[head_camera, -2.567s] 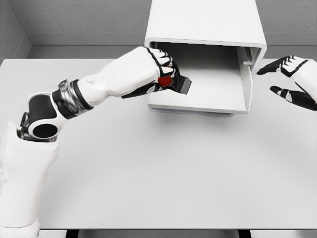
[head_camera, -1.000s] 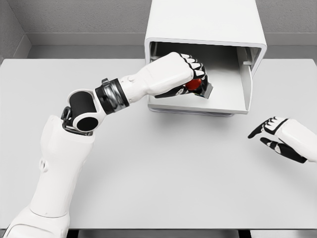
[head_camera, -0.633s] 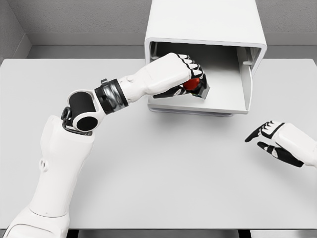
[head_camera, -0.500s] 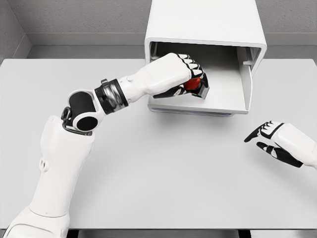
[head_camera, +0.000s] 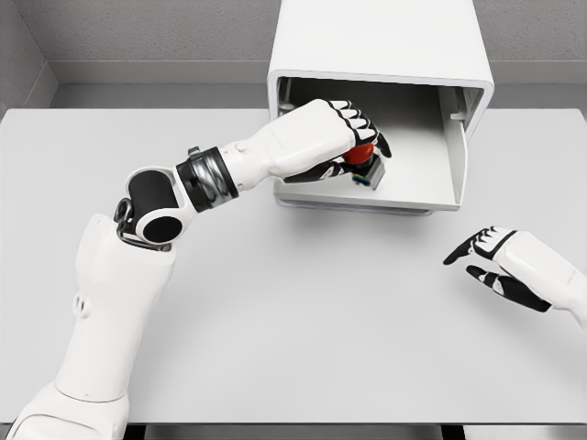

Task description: Slide open multi-storey tabletop storage cabinets and put open load switch and slide close multi-storey tabletop storage cabinets

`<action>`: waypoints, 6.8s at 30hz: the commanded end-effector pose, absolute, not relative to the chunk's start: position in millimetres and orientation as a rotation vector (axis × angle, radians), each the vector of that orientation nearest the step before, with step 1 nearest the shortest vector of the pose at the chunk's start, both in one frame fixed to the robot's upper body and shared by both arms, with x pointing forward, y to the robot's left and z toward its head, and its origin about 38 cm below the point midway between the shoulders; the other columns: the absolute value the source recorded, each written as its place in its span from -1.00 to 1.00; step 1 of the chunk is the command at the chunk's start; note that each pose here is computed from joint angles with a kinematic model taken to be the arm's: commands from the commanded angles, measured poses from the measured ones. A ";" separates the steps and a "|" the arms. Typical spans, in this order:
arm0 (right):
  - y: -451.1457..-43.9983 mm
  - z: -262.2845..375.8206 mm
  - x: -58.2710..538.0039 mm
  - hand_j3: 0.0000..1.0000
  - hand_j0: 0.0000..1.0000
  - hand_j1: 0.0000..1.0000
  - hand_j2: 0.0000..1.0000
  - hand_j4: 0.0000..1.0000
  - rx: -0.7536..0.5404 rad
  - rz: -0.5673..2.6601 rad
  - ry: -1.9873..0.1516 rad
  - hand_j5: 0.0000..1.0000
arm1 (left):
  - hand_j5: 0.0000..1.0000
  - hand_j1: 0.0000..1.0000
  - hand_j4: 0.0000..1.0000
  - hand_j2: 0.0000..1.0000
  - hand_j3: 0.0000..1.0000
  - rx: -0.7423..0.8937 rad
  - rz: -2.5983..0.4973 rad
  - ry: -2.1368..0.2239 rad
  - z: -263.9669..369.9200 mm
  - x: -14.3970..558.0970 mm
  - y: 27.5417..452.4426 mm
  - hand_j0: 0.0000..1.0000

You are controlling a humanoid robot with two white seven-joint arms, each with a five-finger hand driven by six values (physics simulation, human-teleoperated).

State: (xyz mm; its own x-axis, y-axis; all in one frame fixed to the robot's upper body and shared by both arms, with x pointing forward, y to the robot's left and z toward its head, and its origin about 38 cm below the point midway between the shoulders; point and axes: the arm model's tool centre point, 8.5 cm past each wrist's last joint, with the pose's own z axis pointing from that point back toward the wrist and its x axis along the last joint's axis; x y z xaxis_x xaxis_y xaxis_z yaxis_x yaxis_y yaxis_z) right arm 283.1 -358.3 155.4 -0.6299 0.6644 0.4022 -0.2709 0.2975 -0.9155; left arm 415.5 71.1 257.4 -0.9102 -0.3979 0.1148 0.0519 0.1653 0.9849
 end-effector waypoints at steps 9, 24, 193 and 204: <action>-358.2 155.4 283.2 0.14 0.14 0.14 0.14 0.14 -0.353 1.442 -1.758 0.14 | 0.38 0.38 0.38 0.38 0.38 0.324 -1.793 -2.103 257.1 415.3 71.0 0.38; -358.1 162.2 287.8 0.22 0.22 0.22 0.22 0.22 -0.369 1.437 -1.780 0.22 | 0.55 0.55 0.55 0.55 0.55 0.354 -1.776 -2.146 269.1 409.3 74.3 0.55; -310.2 141.2 291.0 0.18 0.18 0.18 0.18 0.18 -0.256 1.183 -1.936 0.18 | 1.00 1.00 1.00 1.00 1.00 0.378 -0.929 -1.593 93.8 336.0 437.4 1.00; -292.1 142.0 297.0 0.18 0.18 0.18 0.18 0.18 -0.225 1.134 -1.989 0.18 | 1.00 1.00 1.00 1.00 1.00 0.335 -0.851 -1.679 102.4 334.4 436.5 1.00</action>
State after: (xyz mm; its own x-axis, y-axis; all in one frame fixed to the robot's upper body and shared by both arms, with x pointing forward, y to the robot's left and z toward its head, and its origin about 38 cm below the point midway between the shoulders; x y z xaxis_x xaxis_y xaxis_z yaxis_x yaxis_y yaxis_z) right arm 297.6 -293.3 142.8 -0.6528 0.5152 0.5553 -0.2230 0.5700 -0.7908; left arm 334.3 436.1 100.4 -0.2871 -0.6400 0.7127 0.2225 0.6791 0.6995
